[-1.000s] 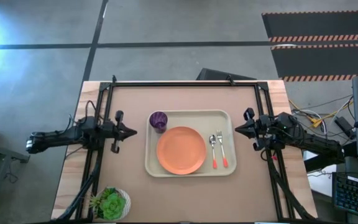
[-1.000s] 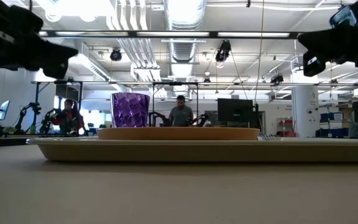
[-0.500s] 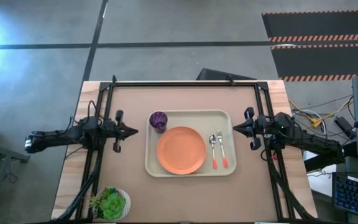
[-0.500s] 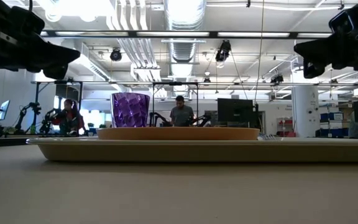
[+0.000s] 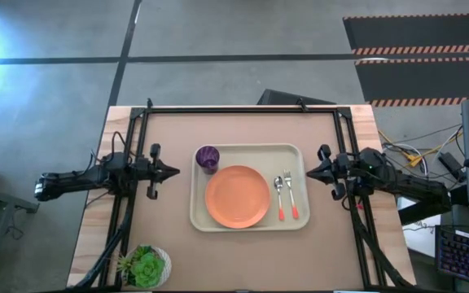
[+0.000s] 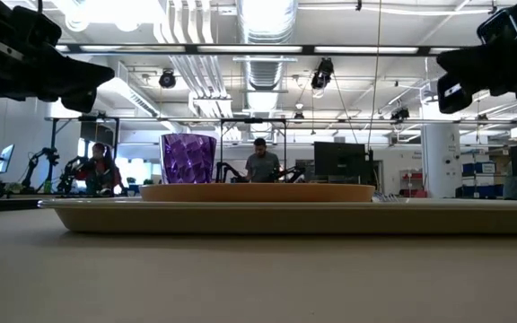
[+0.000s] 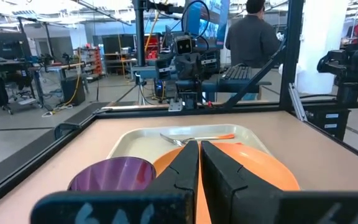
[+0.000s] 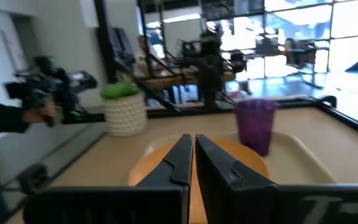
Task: Pick and place plate/cup/fork/spoon on tray
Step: Return to Home Position
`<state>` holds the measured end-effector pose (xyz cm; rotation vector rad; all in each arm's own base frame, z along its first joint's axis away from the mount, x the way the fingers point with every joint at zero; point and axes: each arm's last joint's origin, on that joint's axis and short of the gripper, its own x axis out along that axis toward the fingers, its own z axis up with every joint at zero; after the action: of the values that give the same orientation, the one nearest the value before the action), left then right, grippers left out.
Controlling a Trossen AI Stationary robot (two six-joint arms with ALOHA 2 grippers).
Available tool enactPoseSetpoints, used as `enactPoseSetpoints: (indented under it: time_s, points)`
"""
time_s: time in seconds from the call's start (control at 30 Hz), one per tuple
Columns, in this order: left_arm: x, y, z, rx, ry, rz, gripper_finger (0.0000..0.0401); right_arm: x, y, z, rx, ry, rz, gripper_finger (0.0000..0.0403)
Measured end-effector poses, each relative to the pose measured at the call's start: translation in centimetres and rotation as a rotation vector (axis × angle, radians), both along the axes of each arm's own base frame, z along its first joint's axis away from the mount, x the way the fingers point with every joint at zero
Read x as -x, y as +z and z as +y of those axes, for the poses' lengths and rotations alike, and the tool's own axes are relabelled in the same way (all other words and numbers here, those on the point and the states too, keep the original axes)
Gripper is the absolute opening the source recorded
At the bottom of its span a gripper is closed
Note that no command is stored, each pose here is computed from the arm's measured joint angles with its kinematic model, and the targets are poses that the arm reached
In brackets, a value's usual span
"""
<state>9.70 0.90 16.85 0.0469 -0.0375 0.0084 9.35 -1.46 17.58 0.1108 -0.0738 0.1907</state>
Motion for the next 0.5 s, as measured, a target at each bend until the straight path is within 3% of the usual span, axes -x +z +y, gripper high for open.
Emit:
enactPoseSetpoints:
  time_s: [0.17,0.5]
  points:
    - [0.0,0.0,0.0,0.0,0.0,0.001,0.0,-0.1,0.2,0.8,-0.045,0.061,-0.012,0.0011]
    - [0.0,0.1,0.0,-0.002,-0.011,-0.008,0.0,-0.5,0.2,2.9,-0.052,0.019,-0.006,0.0011]
